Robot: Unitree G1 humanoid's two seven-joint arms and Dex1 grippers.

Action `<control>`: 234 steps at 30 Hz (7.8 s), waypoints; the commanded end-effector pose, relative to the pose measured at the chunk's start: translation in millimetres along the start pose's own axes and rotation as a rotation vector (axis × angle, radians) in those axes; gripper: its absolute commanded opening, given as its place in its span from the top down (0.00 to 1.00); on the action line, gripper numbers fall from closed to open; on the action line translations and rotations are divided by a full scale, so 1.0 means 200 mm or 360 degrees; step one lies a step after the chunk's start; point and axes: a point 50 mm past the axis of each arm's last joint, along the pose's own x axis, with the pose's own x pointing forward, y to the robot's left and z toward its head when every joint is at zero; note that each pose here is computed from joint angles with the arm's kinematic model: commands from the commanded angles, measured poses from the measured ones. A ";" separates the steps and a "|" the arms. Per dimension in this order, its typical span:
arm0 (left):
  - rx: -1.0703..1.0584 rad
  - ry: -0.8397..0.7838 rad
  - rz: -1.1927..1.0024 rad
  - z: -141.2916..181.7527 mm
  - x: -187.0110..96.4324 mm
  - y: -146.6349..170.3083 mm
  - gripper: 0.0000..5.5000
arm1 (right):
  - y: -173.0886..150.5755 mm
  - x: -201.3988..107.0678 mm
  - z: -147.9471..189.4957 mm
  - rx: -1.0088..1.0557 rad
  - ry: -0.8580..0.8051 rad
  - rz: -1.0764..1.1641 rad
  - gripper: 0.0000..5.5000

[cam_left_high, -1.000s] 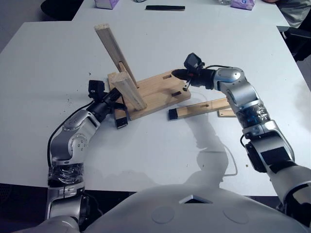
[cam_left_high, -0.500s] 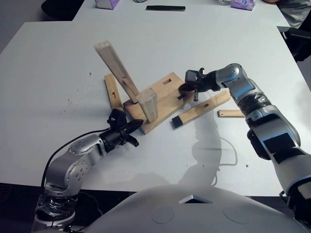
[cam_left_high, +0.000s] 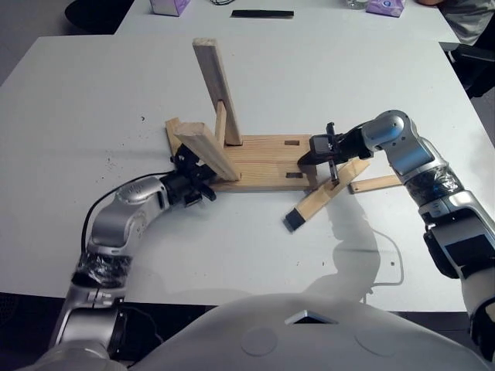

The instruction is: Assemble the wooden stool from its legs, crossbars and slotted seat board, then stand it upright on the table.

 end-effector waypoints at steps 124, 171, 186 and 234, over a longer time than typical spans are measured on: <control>-0.0540 -0.0789 0.0530 0.17 -0.05 -0.33 1.00 | 0.43 -0.37 -0.27 0.0738 0.0205 -0.0301 0.45; -0.0543 -0.0762 0.0598 0.16 -0.11 -0.31 1.00 | 0.73 -0.33 -0.12 0.1814 0.0133 -0.2056 0.40; -0.0516 -0.0750 0.0555 0.19 -0.08 -0.27 1.00 | 0.87 -0.18 -0.18 0.2026 0.0441 -0.1918 0.46; -0.0854 -0.1219 -0.1089 0.67 -0.28 -0.47 0.45 | 0.12 -0.50 0.43 0.1170 -0.1472 0.0091 0.76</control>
